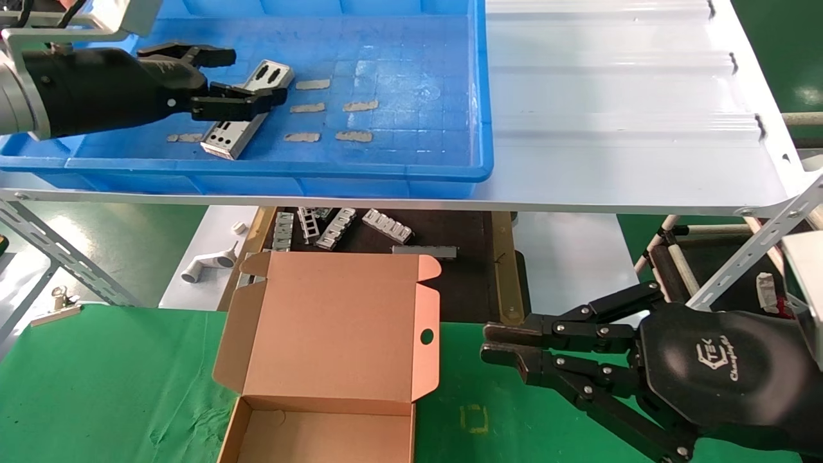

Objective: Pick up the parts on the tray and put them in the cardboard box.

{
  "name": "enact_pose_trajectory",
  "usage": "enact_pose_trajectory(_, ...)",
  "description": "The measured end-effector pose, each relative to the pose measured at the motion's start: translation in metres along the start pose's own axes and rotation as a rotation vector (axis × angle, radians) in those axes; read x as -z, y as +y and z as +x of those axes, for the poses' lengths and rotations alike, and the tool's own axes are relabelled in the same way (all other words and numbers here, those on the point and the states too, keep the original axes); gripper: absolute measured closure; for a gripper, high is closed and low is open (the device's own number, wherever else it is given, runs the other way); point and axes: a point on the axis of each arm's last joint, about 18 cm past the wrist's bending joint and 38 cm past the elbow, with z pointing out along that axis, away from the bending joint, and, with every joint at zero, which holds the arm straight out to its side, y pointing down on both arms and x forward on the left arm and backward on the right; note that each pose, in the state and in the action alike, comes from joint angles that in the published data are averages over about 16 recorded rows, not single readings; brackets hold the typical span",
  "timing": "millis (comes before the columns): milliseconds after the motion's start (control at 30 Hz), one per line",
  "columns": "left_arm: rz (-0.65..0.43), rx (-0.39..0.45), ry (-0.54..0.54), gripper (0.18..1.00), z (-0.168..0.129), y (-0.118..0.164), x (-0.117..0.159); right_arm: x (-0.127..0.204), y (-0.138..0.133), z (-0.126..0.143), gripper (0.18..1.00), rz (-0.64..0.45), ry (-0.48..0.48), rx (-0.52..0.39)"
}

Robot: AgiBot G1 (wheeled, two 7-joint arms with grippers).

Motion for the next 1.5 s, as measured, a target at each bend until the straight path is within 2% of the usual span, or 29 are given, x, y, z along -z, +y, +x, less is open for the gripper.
enact_pose_trajectory(333,-0.026,0.024,-0.040,0.184,-0.008,0.006,-0.007,0.000,0.000,0.000,0.967,0.000,0.000,0.000)
enact_pose_trajectory(900,-0.030,0.081,-0.059,0.196,-0.012,0.013,-0.013,0.000,0.000,0.000,0.988,0.000,0.000,0.000)
enact_pose_trajectory(1267,-0.034,0.092,-0.066,0.281,-0.012,0.017,-0.017,0.000,0.000,0.000,0.988,0.000,0.000,0.000)
enact_pose_trajectory(1500,-0.037,0.097,-0.072,0.407,-0.013,0.020,-0.017,0.000,0.000,0.000,0.988,0.000,0.000,0.000)
